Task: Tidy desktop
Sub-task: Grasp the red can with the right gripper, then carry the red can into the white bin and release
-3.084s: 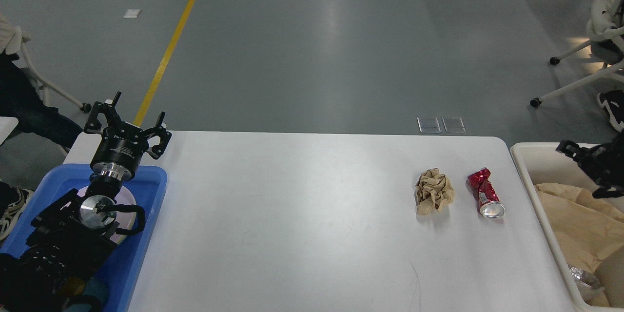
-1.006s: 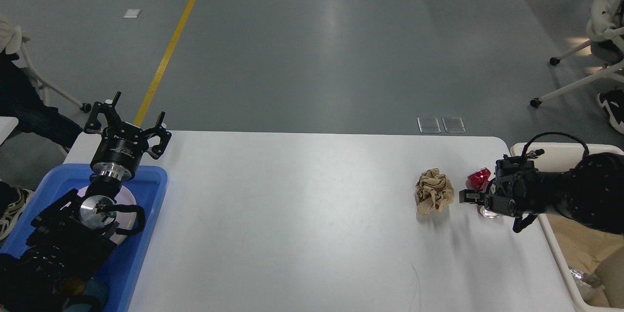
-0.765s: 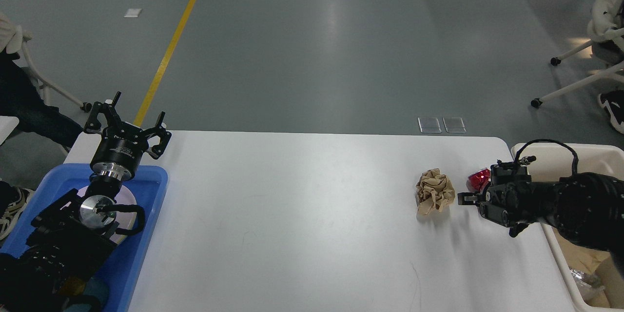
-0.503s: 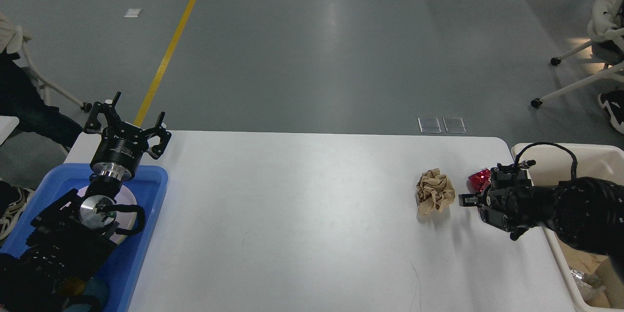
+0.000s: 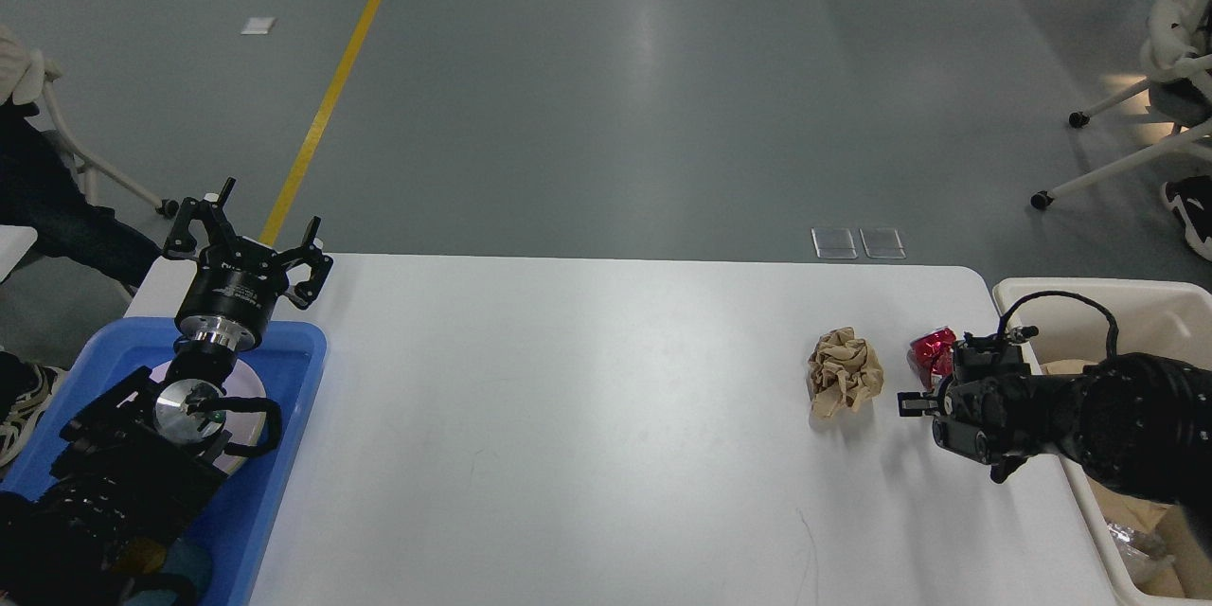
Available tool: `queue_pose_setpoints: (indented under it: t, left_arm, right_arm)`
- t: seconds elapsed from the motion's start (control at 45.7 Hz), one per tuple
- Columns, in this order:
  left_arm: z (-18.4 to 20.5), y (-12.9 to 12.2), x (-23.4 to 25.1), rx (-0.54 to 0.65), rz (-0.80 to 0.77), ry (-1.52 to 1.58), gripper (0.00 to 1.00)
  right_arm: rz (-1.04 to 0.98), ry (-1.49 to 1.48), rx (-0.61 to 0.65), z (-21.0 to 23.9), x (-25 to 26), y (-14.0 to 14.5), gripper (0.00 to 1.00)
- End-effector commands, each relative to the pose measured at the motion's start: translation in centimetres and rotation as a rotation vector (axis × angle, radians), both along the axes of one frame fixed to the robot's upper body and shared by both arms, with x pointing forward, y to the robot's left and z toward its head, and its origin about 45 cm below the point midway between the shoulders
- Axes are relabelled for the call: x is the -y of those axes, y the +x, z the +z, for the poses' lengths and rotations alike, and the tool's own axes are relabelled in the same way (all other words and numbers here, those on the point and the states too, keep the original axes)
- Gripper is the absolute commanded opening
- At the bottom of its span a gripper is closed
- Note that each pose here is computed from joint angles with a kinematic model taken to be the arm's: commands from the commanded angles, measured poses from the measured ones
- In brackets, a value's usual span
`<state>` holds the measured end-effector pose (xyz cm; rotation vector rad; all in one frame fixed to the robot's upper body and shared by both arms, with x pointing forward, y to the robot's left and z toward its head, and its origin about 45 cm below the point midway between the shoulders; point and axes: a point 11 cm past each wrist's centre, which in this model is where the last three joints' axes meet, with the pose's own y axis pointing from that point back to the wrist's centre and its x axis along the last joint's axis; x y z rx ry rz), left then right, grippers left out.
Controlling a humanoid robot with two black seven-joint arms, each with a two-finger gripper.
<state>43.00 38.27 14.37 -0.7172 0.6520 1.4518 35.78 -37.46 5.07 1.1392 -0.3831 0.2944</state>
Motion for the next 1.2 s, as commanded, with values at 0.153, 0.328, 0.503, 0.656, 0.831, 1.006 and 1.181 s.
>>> queue_pose_setpoints:
  t: [0.153,0.328,0.503,0.656,0.831,1.006,1.181]
  left_arm:
    - [0.0,0.0,0.0,0.000,0.000,0.000,0.97]
    - [0.0,0.0,0.0,0.000,0.000,0.000,0.97]
    - [0.0,0.0,0.0,0.000,0.000,0.000,0.97]
    - [0.0,0.0,0.0,0.000,0.000,0.000,0.97]
    - [0.0,0.0,0.0,0.000,0.000,0.000,0.97]
    - [0.0,0.0,0.0,0.000,0.000,0.000,0.97]
    - [0.0,0.0,0.0,0.000,0.000,0.000,0.97]
  right_arm:
    - [0.002,0.006,0.009,0.5,-0.3,0.6,0.00]
    - [-0.004,0.048,0.015,2.1,-1.6,1.6,0.00]
    - [-0.028,0.072,0.010,5.5,-1.1,2.2,0.00]
    - [-0.042,0.090,0.022,8.0,-0.8,2.7,0.00]
    - [-0.095,0.167,0.050,13.8,-0.1,3.6,0.00]
    - [-0.146,0.286,0.019,22.6,0.5,4.8,0.00]
    - [-0.156,0.347,0.057,29.0,1.3,5.2,0.00]
